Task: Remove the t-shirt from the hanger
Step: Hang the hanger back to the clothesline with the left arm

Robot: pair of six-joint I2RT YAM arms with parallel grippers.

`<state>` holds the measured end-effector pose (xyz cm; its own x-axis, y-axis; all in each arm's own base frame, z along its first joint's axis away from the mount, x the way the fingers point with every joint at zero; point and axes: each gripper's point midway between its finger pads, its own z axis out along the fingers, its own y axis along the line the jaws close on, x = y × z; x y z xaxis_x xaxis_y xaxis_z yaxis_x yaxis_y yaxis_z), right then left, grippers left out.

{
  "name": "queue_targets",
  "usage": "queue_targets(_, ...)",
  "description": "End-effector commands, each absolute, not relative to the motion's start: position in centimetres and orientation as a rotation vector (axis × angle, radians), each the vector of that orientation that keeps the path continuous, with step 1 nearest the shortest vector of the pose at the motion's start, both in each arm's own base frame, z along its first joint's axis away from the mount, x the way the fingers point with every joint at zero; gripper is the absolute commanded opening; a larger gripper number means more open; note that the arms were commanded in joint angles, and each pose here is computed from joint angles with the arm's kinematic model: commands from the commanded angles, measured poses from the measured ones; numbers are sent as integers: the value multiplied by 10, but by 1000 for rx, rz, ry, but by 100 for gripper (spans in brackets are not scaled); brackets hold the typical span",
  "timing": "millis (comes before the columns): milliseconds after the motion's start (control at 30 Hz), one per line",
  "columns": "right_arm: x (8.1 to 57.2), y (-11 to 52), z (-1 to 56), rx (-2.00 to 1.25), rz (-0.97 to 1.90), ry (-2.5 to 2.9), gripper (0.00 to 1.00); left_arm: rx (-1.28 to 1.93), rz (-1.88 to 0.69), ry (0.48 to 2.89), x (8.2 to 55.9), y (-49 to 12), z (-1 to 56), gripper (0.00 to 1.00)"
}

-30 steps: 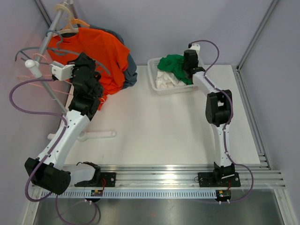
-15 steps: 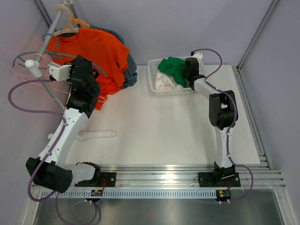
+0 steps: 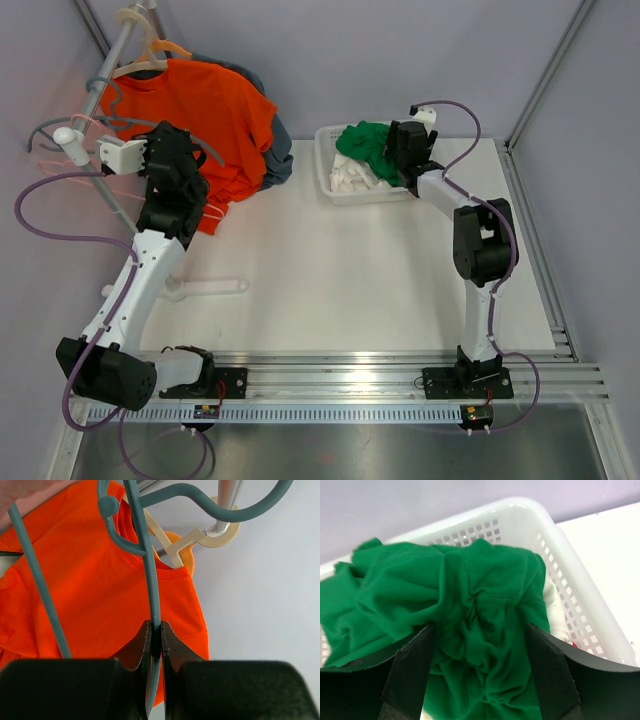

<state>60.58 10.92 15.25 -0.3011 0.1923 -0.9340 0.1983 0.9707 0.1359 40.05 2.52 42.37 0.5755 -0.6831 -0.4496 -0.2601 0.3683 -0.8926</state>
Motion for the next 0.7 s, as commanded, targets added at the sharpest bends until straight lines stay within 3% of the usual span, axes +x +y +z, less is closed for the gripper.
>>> queue_targets(0, 603, 111, 220, 307, 31, 1726, 79, -1214, -380, 895, 392, 31, 443, 0)
queue_targets(300, 601, 108, 225, 305, 20, 1711, 81, -1239, -381, 865, 378, 37, 443, 0)
queue_targets(667, 604, 111, 225, 300, 26, 1714, 87, -1206, -388, 869, 375, 36, 447, 22)
